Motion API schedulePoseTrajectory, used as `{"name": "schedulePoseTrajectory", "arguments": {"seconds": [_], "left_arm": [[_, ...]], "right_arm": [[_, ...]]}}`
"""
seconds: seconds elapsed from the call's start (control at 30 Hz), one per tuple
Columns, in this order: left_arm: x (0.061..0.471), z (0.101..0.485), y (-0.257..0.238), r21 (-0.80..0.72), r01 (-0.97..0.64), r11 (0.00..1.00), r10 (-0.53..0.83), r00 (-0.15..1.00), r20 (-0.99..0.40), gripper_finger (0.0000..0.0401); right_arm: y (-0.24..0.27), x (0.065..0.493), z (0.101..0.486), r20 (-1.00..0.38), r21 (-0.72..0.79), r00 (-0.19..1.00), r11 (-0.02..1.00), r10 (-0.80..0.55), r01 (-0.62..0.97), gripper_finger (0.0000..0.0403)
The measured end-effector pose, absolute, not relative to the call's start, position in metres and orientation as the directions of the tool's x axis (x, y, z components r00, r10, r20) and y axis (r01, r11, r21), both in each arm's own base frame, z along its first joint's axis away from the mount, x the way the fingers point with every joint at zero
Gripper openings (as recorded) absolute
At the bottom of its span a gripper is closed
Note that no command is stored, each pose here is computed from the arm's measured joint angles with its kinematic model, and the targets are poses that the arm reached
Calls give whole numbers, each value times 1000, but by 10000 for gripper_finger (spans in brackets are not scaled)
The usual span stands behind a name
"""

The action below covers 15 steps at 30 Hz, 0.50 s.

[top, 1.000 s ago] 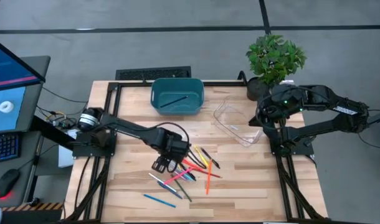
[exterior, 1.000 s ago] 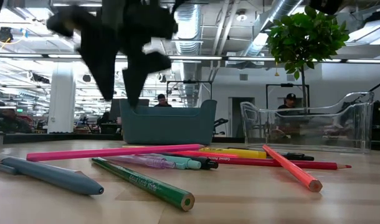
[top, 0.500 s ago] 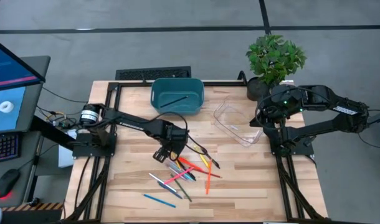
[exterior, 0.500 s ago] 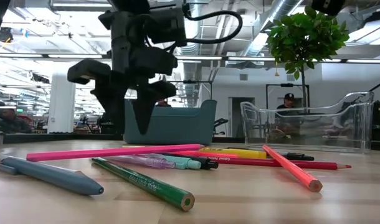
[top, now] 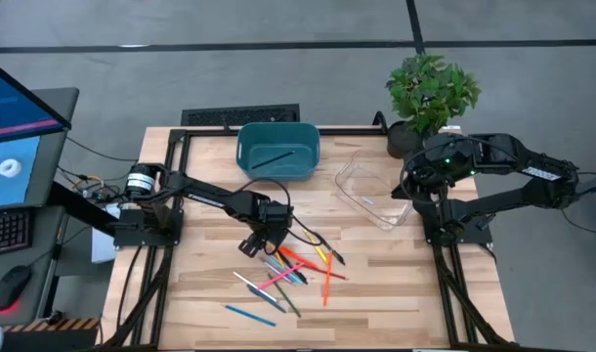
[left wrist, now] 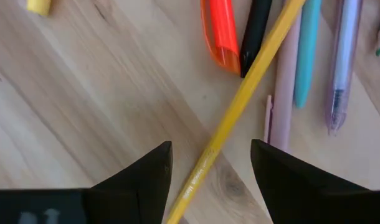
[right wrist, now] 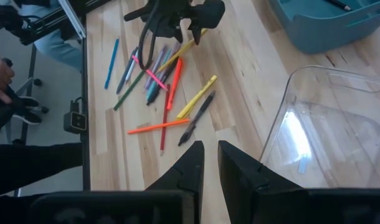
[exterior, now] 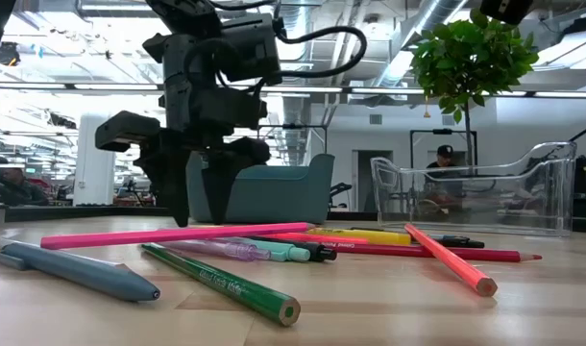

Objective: Sort pens & pencils
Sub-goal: Put the left yellow pencil into the blue bin

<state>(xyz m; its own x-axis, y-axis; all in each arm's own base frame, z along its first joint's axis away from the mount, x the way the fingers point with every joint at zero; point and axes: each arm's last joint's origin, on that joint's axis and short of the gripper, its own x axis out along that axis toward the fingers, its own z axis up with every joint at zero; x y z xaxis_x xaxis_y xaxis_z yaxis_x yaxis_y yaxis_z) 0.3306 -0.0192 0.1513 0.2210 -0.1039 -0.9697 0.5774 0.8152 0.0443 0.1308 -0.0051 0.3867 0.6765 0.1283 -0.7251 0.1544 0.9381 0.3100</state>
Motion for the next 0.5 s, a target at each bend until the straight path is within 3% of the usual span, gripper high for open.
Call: {"name": "schedulePoseTrajectory", "arguments": {"seconds": [0.5], "left_arm": [[336, 134, -19, 26, 618, 786, -99, 167, -981, 58]], "right_arm": [[-5, 131, 387, -723, 320, 679, 933, 128, 166, 69]]}}
